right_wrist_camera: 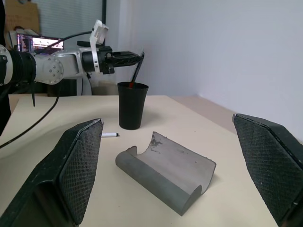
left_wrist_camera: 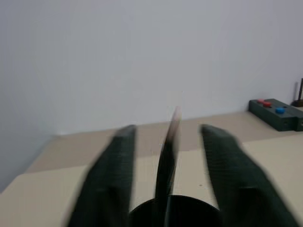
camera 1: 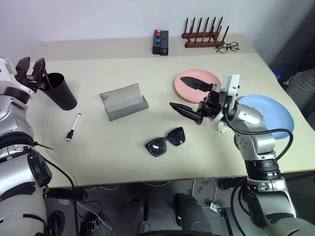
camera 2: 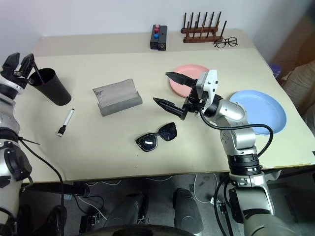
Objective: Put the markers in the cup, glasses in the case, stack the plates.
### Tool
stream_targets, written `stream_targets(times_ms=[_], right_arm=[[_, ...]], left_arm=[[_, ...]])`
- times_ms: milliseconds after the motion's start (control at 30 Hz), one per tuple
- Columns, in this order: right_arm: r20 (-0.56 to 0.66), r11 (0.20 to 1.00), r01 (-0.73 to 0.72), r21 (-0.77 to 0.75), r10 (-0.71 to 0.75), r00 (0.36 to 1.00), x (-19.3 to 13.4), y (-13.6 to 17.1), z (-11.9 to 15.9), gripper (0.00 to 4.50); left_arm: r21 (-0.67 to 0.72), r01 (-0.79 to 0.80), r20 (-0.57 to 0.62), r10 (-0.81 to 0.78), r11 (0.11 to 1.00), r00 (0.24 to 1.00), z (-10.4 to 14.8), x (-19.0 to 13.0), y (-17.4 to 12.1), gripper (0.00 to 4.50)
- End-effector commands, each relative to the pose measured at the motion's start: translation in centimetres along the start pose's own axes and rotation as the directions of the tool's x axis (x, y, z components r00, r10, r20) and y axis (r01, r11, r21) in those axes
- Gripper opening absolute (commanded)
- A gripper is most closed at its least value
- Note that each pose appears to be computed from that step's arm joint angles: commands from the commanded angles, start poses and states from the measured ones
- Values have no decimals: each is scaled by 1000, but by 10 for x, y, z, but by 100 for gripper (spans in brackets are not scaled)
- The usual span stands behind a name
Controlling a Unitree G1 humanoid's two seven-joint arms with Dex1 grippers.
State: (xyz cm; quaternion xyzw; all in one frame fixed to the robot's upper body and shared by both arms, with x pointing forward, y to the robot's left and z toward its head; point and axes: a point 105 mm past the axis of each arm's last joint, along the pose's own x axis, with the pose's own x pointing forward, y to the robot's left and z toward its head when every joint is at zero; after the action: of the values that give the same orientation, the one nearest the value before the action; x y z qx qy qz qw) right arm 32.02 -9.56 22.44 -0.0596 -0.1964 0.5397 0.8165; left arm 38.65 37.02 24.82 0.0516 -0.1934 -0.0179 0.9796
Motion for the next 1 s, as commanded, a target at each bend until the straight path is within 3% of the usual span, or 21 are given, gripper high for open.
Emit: stream_targets(times_ms=[33,67,333,467,600,633,700,767,1000], right_arm=[[23,999,3,-40,-2,1000,0,-1,9,450],[24,999,3,-39,-2,1000,1,-1,9,450],[17,1000,-13,-18,13,1000,-2,1,9,450],[9,998,-59,6,59,998,-8,4,9,450],[52,987,-139,81,136,989,-11,14,15,450],[53,984,-158,83,154,987,-12,16,16,450],[76,982,-168,80,162,984,-10,18,19,450],[82,982,-176,65,171,982,-9,19,22,450],[29,984,-172,43,171,985,-11,25,11,450]], left_arm=[[16,12,62,-13,1000,998,19,2,3,419],[11,19,68,-19,1000,998,20,3,2,446],[10,215,24,-215,977,976,40,8,-18,446],[-108,346,-191,-361,932,913,42,-2,-40,446],[-111,452,-348,-460,885,817,41,-18,-72,446],[-141,446,-371,-465,884,804,40,-21,-76,446],[-22,387,-506,-344,922,791,26,-28,-72,446],[8,312,-626,-239,950,742,5,-40,-66,446],[-65,189,-752,-173,980,637,-33,-56,-61,446]])
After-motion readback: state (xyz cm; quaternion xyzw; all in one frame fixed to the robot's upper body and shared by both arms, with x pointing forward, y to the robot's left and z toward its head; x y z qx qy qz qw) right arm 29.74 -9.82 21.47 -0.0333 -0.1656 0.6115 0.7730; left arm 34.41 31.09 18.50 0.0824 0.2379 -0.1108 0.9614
